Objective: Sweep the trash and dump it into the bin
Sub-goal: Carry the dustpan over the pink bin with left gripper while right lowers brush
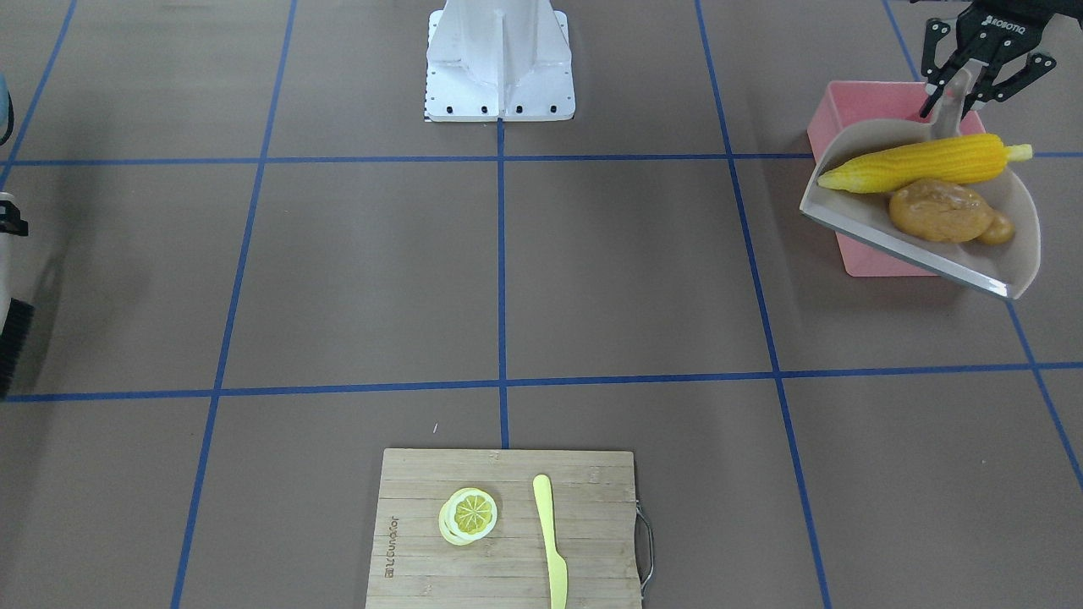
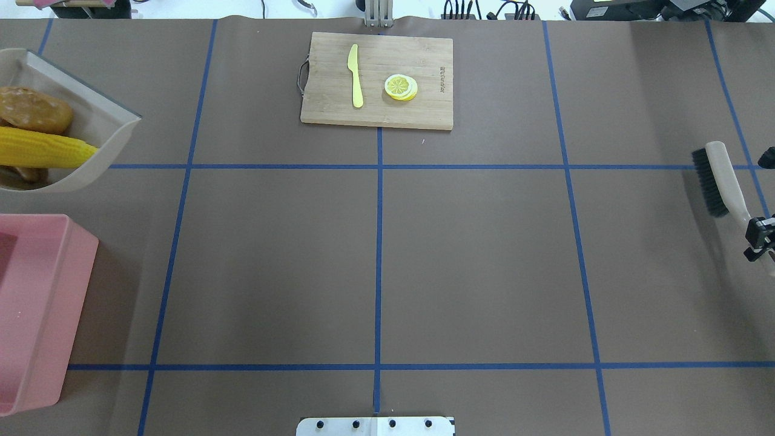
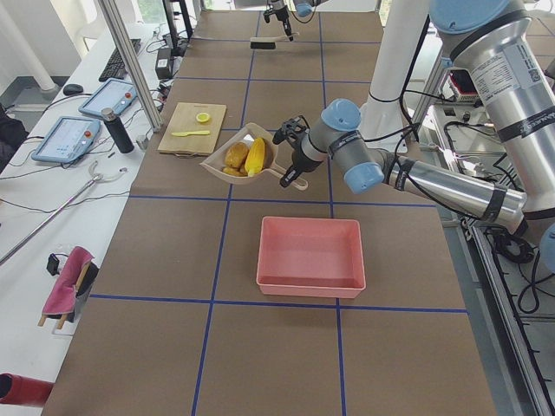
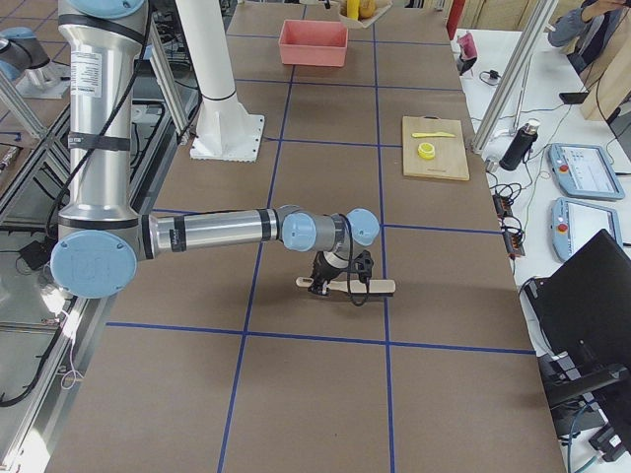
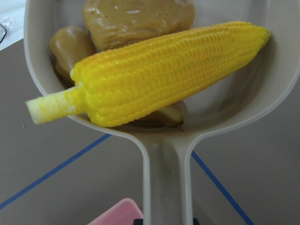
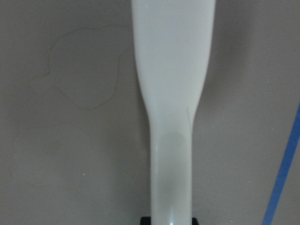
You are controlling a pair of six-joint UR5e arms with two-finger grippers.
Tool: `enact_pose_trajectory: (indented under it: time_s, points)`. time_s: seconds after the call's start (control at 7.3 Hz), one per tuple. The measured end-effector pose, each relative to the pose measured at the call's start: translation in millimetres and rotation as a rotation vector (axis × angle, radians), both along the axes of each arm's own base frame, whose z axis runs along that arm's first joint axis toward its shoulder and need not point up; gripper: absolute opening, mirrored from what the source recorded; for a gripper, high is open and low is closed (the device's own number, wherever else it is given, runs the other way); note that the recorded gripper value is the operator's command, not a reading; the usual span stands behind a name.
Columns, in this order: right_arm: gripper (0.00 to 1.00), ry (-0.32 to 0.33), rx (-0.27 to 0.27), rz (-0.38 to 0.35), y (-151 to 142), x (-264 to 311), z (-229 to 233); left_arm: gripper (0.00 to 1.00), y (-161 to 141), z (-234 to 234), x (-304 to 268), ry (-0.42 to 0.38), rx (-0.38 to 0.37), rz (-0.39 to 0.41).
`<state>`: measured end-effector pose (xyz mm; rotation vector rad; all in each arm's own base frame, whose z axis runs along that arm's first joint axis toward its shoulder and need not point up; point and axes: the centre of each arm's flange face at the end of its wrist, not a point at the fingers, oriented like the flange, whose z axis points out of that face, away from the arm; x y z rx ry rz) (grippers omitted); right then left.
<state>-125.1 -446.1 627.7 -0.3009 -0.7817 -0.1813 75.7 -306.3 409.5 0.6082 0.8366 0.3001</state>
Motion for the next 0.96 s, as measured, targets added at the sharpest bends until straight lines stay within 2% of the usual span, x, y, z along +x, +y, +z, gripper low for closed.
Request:
enact_pose_trajectory:
  time_s: [0.55,0.68,0.96]
  points:
    - [0.00,-0.006,-0.001,-0.003,-19,-14,-3,0.00,30,29,-54,0.050,-0.305,-0.099]
    - [0.08,-0.006,-0.002,-0.007,-21,-17,-3,0.00,37,34,-61,0.054,-0.359,-0.109]
    - [0.15,-0.008,-0.002,-0.015,-22,-22,-5,0.00,51,38,-71,0.063,-0.432,-0.120]
